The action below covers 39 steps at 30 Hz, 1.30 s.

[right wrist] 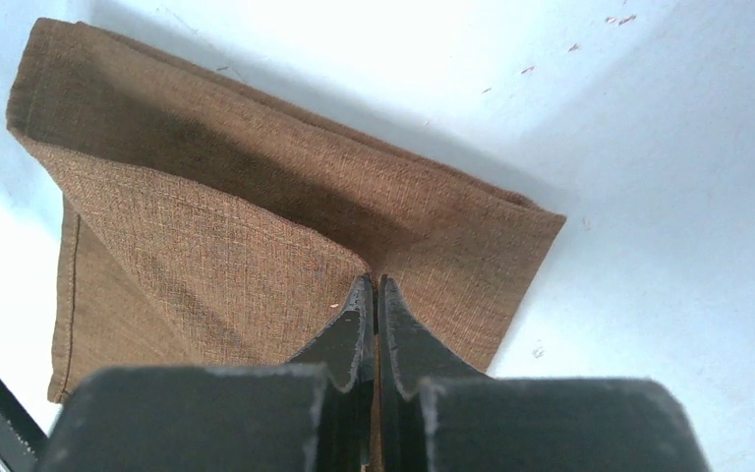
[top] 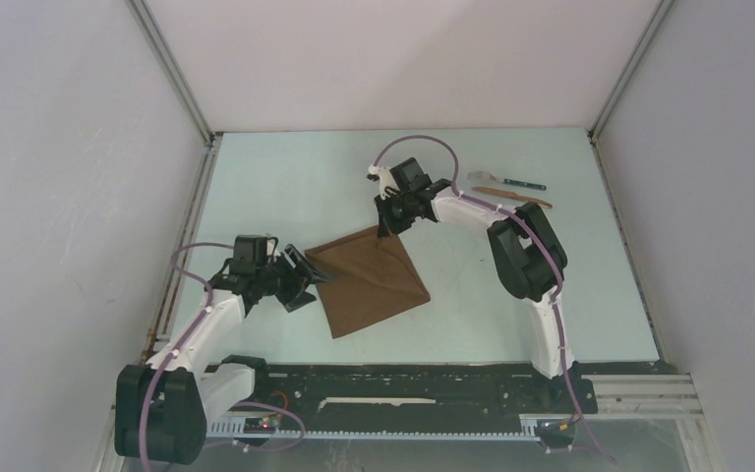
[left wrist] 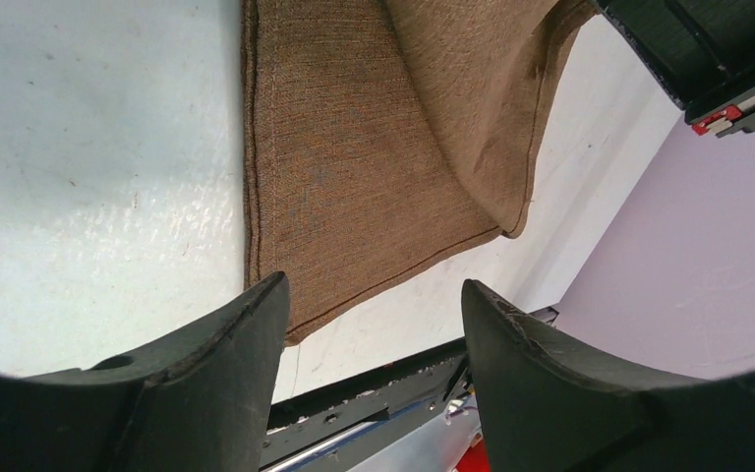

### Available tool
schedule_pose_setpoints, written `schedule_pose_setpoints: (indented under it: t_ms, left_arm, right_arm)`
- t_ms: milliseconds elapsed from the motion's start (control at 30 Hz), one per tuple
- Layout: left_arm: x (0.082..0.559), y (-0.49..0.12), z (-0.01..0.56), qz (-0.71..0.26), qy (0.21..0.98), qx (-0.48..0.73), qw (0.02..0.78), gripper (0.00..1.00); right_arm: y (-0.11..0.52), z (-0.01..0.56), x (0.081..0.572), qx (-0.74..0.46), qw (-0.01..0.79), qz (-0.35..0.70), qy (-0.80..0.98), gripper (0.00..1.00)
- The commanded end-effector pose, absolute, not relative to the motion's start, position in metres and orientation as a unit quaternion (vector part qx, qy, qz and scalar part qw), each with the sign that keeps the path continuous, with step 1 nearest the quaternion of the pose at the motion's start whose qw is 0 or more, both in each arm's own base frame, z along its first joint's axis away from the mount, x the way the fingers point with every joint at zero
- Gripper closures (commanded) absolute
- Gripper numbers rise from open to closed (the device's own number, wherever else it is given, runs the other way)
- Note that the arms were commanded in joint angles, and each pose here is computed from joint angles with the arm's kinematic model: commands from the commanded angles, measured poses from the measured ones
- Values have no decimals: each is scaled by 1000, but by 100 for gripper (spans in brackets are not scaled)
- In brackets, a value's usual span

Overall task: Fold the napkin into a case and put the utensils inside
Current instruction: Fold the top corner of the square-folded napkin at the center of the board.

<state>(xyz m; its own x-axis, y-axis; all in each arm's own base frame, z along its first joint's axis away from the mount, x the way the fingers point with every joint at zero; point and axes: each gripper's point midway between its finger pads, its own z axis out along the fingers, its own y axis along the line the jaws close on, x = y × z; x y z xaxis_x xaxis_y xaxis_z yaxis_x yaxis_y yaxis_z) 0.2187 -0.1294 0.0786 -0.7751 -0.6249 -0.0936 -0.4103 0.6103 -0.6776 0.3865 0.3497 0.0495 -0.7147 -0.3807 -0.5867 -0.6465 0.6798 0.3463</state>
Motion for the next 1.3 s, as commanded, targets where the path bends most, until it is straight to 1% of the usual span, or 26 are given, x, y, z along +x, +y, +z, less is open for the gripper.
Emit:
schedule_pose_setpoints:
  t_ms: [0,400,700,867,933,1100,1167,1267]
  left_arm:
    - [226,-131,85,-335,884,-273,179,31]
    - [227,-133,85,-339,884,-270,176,32]
    - [231,-137,87,-352,881,-264,175,34]
    - [234,-140,88,-358,881,-258,172,35]
    - [236,-141,90,-364,879,-255,173,36]
    - [248,-146,98,-379,875,-247,174,39]
    - [257,-150,103,-389,871,-242,177,44]
    - [275,-155,112,-402,865,-238,182,50]
  right_arm:
    - [347,51,398,-302,243,261,884,100]
    - [347,51,415,-304,252,241,886,100]
    - [346,48,422,-307,251,233,888,90]
    - [346,48,425,-305,252,231,889,87]
    - [345,49,426,-306,254,229,889,84]
    - [339,56,433,-291,265,207,896,71]
    - [335,65,437,-281,273,197,899,66]
    - [324,89,439,-254,281,171,910,62]
